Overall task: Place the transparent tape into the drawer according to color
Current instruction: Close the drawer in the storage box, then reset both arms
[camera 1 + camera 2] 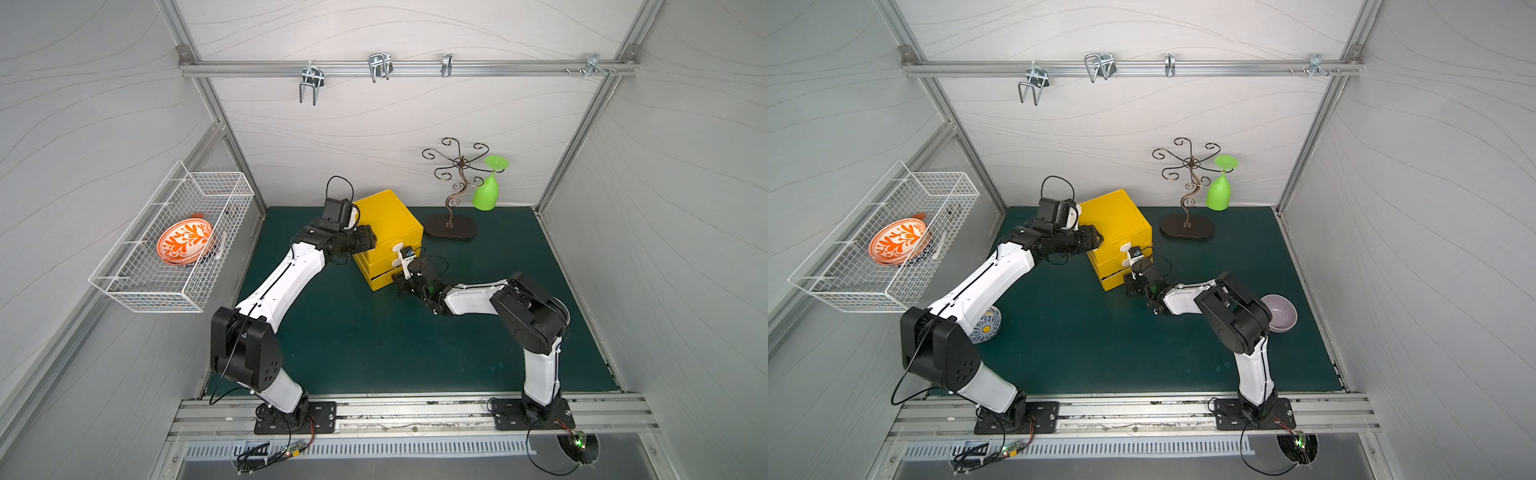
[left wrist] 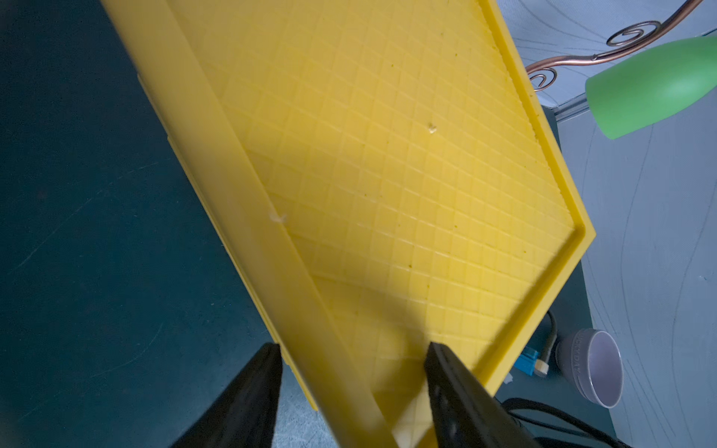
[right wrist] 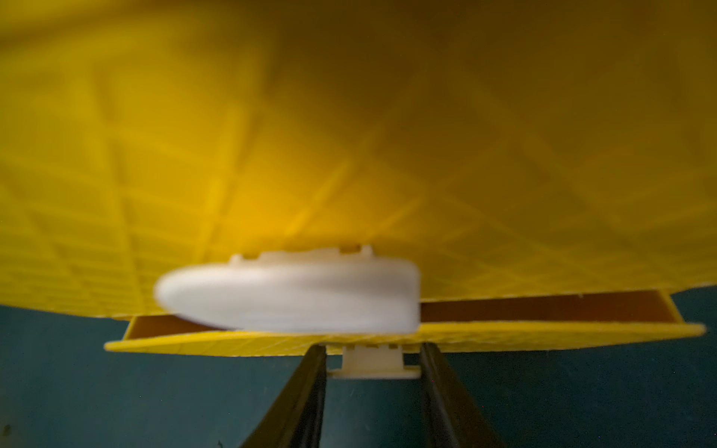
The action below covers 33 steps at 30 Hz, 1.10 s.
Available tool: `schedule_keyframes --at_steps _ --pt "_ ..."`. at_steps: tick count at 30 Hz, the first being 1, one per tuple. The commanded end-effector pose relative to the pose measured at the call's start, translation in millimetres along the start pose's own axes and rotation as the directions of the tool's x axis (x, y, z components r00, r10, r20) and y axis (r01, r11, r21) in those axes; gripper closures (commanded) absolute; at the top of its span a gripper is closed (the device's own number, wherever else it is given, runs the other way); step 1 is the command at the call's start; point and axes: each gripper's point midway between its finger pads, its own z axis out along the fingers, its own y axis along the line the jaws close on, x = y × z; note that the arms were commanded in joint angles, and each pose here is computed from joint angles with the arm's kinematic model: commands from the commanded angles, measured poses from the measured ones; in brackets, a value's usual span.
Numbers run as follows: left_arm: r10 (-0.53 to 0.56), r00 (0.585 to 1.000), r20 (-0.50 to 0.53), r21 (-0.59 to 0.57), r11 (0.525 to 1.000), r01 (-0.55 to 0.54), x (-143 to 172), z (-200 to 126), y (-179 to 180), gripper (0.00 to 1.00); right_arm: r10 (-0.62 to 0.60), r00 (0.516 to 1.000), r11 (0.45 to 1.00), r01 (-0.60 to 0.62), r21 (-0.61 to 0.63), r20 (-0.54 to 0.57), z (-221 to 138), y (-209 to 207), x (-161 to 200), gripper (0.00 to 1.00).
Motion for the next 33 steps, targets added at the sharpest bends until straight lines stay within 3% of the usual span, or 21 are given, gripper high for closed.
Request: schedule_keyframes --at_steps 1,20,23,33 --pt "0.007 0.997 -0.078 -0.032 0.999 -0.010 15 10 10 0.37 0.009 0.999 0.999 -0.007 -0.045 0.043 7 10 -10 0.58" --pt "0.007 0.996 -0.091 -0.017 1.000 -0.008 19 10 8 0.38 0.031 0.993 0.999 -0.026 -0.041 0.110 13 12 -6 0.60" --pt "0.009 0.996 -0.084 -0.016 1.000 -0.010 18 8 7 0.36 0.024 0.995 0.999 -0.022 -0.024 0.093 2 8 -5 0.53" --pt "0.040 0.995 0.091 0.003 0.999 -0.040 -6 -32 -1 0.05 0.047 0.998 0.999 -0.048 -0.022 -0.034 -56 4 7 0.08"
